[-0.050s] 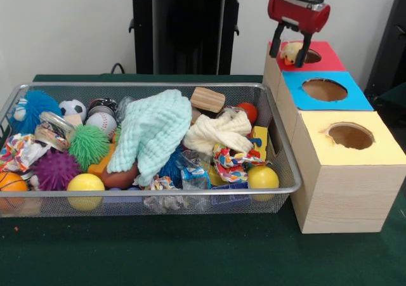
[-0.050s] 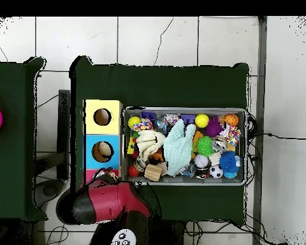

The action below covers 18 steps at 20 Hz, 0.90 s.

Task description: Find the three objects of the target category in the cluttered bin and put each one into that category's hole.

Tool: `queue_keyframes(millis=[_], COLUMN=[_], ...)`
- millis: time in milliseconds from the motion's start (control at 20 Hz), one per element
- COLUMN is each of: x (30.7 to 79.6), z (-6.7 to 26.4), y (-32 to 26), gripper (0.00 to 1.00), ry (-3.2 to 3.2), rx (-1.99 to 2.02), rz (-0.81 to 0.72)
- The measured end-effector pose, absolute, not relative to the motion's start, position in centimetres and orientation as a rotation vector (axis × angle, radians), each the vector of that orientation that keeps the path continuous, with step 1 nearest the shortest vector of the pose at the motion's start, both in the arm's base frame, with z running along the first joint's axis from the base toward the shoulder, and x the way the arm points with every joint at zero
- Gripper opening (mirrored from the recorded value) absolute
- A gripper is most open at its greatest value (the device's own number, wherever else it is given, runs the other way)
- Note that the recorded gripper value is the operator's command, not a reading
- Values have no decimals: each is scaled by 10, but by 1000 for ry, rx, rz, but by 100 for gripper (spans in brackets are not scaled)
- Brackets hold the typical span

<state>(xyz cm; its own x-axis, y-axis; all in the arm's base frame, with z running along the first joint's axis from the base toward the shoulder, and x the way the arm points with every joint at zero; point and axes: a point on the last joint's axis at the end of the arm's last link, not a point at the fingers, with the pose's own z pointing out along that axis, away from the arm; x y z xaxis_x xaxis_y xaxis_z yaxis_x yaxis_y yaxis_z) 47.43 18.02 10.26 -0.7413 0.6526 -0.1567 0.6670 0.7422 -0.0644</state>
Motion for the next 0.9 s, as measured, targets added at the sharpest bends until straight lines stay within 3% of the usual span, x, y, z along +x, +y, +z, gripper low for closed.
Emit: queue_keyframes(millis=[900], x=[466], z=[99], y=[198], gripper=[100], ry=[2792], rx=[1154], rz=[-200])
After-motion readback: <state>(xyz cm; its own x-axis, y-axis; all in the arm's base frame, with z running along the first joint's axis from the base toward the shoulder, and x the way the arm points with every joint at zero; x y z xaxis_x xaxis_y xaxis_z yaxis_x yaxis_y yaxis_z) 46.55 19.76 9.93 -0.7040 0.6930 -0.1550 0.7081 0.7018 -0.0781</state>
